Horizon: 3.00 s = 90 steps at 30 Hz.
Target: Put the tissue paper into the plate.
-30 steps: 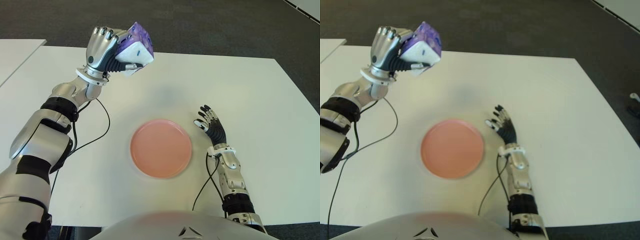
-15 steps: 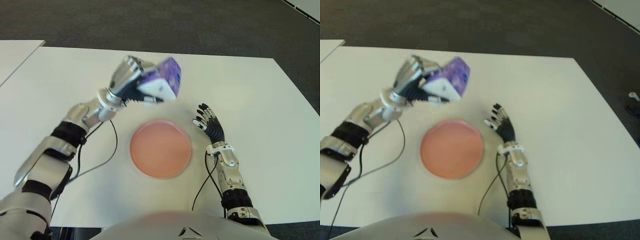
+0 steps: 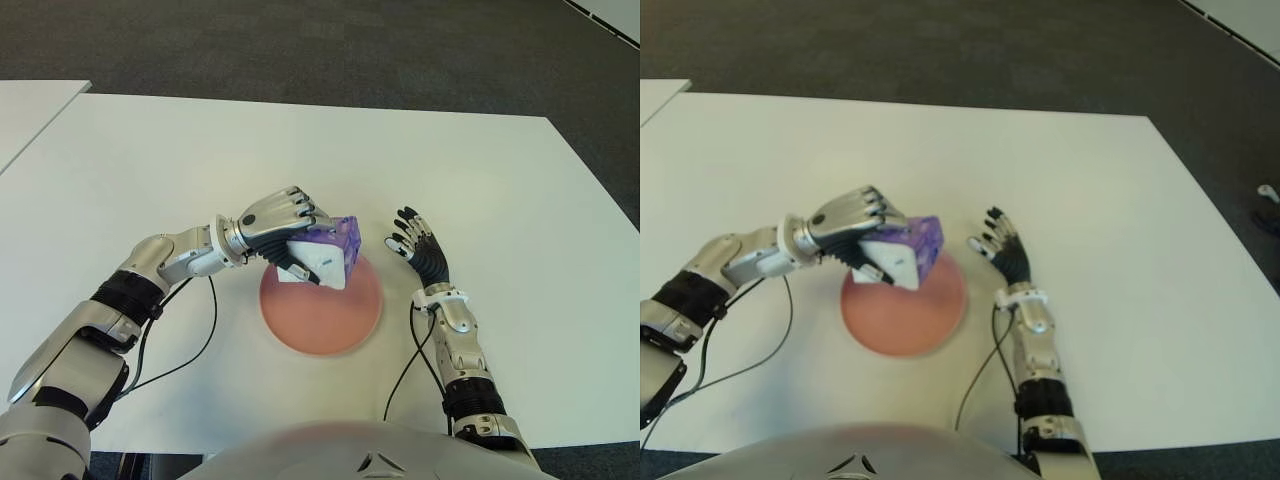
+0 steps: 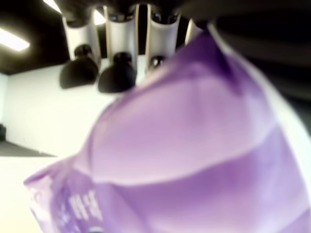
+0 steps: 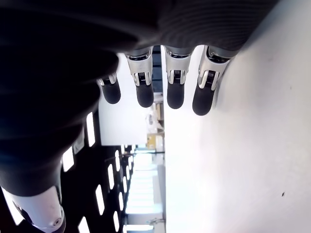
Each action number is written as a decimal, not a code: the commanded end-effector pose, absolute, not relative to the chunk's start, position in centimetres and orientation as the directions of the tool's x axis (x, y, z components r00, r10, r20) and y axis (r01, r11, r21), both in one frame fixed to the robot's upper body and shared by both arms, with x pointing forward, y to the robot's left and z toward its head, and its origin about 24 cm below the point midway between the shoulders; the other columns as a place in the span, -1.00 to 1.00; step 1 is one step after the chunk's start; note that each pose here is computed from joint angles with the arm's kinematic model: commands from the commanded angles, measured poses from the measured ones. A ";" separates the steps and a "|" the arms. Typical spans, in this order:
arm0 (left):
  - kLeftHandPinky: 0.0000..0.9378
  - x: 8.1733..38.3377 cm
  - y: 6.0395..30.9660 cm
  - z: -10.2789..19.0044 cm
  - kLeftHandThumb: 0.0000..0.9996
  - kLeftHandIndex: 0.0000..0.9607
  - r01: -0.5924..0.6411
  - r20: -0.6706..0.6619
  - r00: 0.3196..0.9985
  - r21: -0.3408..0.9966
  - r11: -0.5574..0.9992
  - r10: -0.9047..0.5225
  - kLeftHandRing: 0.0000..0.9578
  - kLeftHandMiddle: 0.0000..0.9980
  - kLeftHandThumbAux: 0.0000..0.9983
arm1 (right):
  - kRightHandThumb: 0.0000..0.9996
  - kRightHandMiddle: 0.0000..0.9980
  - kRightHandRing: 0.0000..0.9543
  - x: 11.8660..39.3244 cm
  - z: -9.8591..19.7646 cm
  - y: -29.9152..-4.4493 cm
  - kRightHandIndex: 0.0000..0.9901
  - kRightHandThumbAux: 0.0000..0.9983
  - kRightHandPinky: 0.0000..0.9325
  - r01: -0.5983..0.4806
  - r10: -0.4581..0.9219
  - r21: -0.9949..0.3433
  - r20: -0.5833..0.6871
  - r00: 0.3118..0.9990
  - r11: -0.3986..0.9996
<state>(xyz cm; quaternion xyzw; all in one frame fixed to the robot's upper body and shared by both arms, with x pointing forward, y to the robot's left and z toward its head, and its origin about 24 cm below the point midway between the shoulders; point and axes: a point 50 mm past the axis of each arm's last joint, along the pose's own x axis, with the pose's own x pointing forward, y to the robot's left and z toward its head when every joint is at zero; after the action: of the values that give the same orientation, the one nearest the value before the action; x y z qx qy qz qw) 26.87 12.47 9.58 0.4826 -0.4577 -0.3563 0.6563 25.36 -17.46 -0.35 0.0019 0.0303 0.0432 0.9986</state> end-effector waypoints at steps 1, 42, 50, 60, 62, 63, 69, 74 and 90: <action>0.74 26.5 12.2 9.1 0.50 -0.08 0.041 0.165 0.302 0.982 0.185 -0.939 0.77 0.69 0.40 | -1.00 -0.78 -0.82 23.3 -3.9 -17.6 -0.85 0.42 -0.80 -0.083 0.085 0.020 -0.244 0.966 0.996; 0.69 24.5 10.7 7.9 0.49 -0.08 -0.081 0.309 0.221 0.951 0.298 -0.925 0.74 0.67 0.40 | -1.00 -0.81 -0.84 23.2 -4.1 -18.0 -0.85 0.43 -0.79 -0.082 0.085 0.020 -0.246 0.965 0.996; -0.33 24.3 10.5 6.5 0.04 -0.32 0.138 0.202 0.274 0.959 0.247 -0.940 -0.30 -0.23 0.32 | -1.00 -0.79 -0.82 23.1 -3.7 -17.7 -0.86 0.41 -0.79 -0.057 0.062 0.028 -0.260 0.964 0.998; -0.99 24.2 11.1 6.6 -0.84 -0.98 0.256 -0.026 0.274 0.966 0.047 -0.961 -0.99 -0.98 -0.31 | -1.00 -0.78 -0.81 22.9 -3.6 -17.7 -0.87 0.44 -0.78 -0.048 0.053 0.026 -0.263 0.963 0.998; -0.99 24.2 11.2 6.7 -0.86 -0.99 0.250 -0.037 0.289 0.967 0.038 -0.957 -0.99 -0.99 -0.36 | -1.00 -0.79 -0.81 22.9 -3.5 -17.7 -0.87 0.45 -0.77 -0.048 0.054 0.028 -0.262 0.964 0.998; -1.00 24.2 11.2 6.7 -0.86 -1.00 0.251 -0.041 0.293 0.967 0.035 -0.955 -1.00 -1.00 -0.39 | -1.00 -0.79 -0.81 22.9 -3.5 -17.7 -0.88 0.45 -0.77 -0.048 0.054 0.028 -0.262 0.964 0.998; -1.00 24.2 11.3 6.6 -0.88 -1.00 0.259 -0.034 0.320 0.964 0.053 -0.947 -1.00 -1.00 -0.50 | -1.00 -0.79 -0.82 23.2 -3.8 -18.1 -0.86 0.48 -0.76 -0.065 0.069 0.025 -0.238 0.969 0.998; -1.00 24.1 11.4 6.8 -0.88 -1.00 0.271 -0.039 0.326 0.961 0.054 -0.945 -1.00 -1.00 -0.57 | -1.00 -0.80 -0.83 23.2 -3.8 -18.1 -0.85 0.50 -0.77 -0.085 0.087 0.021 -0.218 0.972 0.996; -1.00 24.3 11.8 7.8 -0.66 -1.00 0.228 -0.071 0.327 0.974 0.006 -0.942 -1.00 -1.00 -0.66 | -1.00 -0.81 -0.84 23.2 -4.2 -18.3 -0.84 0.51 -0.78 -0.107 0.109 0.023 -0.205 0.973 0.994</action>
<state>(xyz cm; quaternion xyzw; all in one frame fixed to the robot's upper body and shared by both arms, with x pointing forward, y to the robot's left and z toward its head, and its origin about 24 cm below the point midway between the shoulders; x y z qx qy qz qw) 24.37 11.35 8.22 0.5048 -0.3585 -0.4627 0.6344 25.43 -17.88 -0.71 -0.0087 0.0115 0.0657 0.9977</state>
